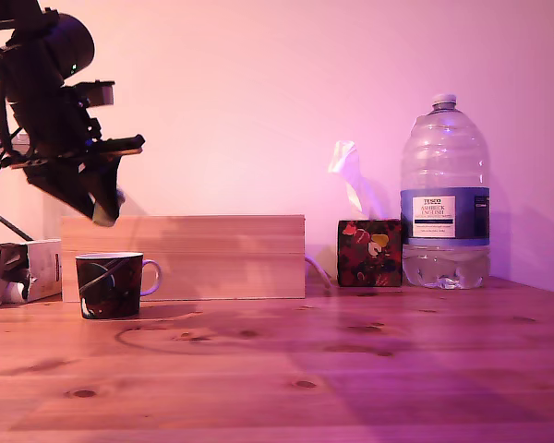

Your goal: Pick up the coffee capsules from the table one by one and drop them inside the nearest coffee cup

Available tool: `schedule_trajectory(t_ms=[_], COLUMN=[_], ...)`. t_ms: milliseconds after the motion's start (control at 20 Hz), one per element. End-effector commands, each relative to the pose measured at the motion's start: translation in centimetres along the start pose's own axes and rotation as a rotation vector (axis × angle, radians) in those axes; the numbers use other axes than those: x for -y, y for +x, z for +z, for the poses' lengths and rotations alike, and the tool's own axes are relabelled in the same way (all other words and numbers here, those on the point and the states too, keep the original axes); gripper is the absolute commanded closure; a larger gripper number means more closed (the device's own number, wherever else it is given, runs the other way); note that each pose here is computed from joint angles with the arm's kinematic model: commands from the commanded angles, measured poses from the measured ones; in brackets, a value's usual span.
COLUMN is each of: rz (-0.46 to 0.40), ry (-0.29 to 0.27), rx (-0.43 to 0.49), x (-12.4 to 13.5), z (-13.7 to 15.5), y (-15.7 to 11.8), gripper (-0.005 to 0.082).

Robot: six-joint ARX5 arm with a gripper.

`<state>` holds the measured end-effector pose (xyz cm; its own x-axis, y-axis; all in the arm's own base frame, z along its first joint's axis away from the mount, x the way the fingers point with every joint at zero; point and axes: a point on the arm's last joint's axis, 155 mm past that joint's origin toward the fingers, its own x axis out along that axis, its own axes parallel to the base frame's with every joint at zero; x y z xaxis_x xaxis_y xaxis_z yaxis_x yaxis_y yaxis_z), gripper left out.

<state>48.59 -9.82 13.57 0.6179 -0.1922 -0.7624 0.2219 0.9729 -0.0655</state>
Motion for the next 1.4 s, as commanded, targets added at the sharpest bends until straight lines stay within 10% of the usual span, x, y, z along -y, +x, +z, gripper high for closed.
schedule_trajectory(t_ms=[0, 450, 1350], rz=[0.004, -0.011, 0.061], ry=[-0.007, -0.007, -0.033], rx=[0.015, 0.015, -0.267], x=[-0.4, -0.1, -2.6], z=[0.3, 1.0, -1.1], y=[-0.5, -0.6, 3.5], gripper=[0.0586, 0.0586, 0.0586])
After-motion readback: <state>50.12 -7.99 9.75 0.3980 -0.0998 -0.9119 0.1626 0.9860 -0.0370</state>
